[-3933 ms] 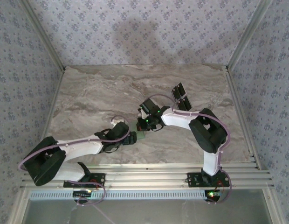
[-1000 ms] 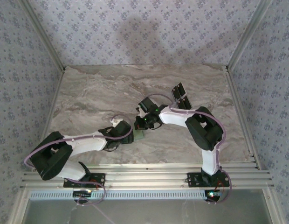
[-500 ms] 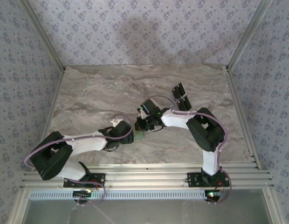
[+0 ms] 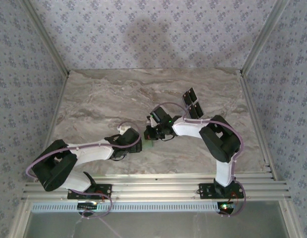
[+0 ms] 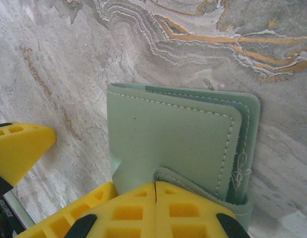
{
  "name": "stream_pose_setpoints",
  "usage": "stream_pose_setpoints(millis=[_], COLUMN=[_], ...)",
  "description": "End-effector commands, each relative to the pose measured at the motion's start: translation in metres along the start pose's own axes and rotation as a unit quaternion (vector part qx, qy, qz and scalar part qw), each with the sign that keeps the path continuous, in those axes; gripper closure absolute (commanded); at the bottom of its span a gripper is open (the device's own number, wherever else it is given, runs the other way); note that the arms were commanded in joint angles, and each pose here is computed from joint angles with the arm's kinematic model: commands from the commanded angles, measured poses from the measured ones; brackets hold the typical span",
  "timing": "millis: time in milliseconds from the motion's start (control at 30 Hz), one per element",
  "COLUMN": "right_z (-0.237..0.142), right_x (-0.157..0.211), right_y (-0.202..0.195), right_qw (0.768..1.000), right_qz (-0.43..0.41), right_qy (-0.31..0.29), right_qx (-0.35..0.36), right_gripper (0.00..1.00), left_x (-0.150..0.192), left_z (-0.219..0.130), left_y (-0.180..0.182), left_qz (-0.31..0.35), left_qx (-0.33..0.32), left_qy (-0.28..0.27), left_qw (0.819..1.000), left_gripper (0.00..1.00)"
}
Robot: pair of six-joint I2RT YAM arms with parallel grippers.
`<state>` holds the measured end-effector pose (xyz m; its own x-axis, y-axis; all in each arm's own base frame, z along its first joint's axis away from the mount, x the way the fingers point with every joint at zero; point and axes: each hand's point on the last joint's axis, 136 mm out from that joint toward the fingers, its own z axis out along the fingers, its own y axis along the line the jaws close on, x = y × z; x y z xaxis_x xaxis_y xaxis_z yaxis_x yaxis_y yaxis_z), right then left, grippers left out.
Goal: Put the credit cards into the card holder
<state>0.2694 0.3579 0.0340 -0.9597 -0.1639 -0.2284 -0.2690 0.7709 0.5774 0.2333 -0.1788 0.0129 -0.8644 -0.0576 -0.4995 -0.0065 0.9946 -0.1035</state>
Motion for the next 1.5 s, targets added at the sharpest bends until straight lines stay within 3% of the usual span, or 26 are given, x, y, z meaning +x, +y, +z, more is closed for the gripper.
stream_pose_setpoints(millis=[0, 200, 367, 800, 1100, 1467], right_z=[0.025, 0.035, 0.026, 0.000, -0.029, -0.017], right_x=[0.079, 0.095, 0.103, 0.029, 0.001, 0.004], right_y=[-0.068, -0.075, -0.081, 0.006, 0.017, 0.014], right_qw=[0.982, 0.975, 0.976, 0.999, 1.000, 0.999], right_qz=[0.050, 0.048, 0.059, 0.002, 0.003, 0.015], right_qy=[0.133, 0.160, 0.149, 0.049, 0.003, 0.015], right_qx=[0.126, 0.147, 0.148, -0.014, -0.029, -0.030], right_gripper=[1.00, 1.00, 1.00, 1.00, 1.00, 1.00], left_x=[0.027, 0.024, 0.026, 0.027, 0.026, 0.027], left_z=[0.018, 0.018, 0.020, 0.023, 0.024, 0.023], left_y=[-0.005, -0.008, -0.008, -0.007, -0.011, -0.010], left_qz=[0.007, 0.009, 0.009, 0.007, 0.010, 0.010], left_qx=[0.020, 0.023, 0.023, 0.022, 0.025, 0.026], left_qy=[0.056, 0.055, 0.057, 0.060, 0.061, 0.062], left_qw=[0.998, 0.998, 0.998, 0.998, 0.998, 0.998], left_gripper=[0.05, 0.05, 0.05, 0.05, 0.05, 0.05])
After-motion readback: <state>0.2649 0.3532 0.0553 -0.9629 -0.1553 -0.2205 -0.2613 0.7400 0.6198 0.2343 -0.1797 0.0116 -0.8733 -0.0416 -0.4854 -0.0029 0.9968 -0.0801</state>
